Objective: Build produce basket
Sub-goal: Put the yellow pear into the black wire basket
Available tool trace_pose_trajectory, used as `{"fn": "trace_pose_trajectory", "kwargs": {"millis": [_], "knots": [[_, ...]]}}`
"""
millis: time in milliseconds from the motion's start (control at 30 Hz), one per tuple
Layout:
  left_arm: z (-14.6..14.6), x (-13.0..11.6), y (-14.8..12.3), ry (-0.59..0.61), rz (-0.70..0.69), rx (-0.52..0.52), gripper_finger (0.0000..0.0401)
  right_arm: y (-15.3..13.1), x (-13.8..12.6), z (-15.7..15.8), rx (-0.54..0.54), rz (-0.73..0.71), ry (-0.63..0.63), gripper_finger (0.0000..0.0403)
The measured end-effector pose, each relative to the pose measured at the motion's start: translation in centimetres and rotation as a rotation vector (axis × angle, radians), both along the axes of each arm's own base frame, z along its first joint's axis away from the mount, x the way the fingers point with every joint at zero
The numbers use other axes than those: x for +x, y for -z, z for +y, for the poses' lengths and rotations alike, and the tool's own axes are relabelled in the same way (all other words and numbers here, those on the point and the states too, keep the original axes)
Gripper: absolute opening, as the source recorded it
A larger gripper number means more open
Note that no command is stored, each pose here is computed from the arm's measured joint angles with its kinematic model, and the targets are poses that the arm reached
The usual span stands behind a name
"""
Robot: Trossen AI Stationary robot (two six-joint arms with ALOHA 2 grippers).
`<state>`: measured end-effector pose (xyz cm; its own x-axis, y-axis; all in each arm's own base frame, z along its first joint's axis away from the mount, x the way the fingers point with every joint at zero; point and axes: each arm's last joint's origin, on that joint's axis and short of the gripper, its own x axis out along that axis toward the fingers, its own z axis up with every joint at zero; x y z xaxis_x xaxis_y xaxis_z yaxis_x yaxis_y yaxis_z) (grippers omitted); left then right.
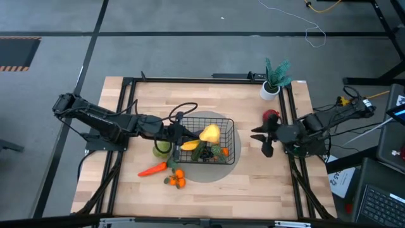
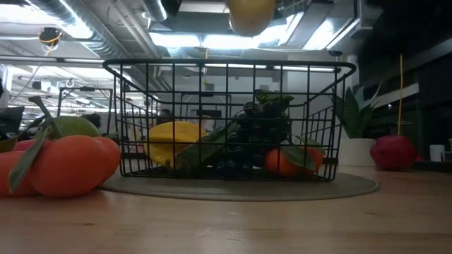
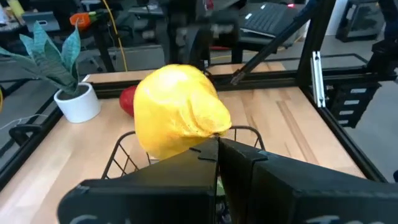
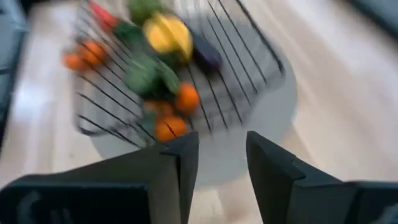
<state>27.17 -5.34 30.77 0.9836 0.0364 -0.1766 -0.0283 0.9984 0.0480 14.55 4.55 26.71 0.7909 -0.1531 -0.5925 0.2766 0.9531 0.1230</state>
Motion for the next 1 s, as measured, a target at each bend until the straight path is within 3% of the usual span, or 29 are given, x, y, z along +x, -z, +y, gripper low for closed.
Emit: {"fn": "trace_pose_trajectory", "kwargs": {"millis": [167, 467, 1000], "knots": [[0.0, 0.0, 0.0, 0.000, 0.001, -0.001, 0.0000, -1.6, -1.9, 0.3, -0.150, -0.117, -0.120, 0.0124], [0.0, 0.0, 0.2, -0.002, 0.020, -0.008, 0.0000, -2.8, -5.6, -1.1, -0.089, -0.231, -0.129, 0.0124], [0.0, -0.2, 0.8, -0.003, 0.077, -0.063, 0.0000, -2.6, -5.1, -0.8, -0.089, -0.209, -0.126, 0.0124]]}}
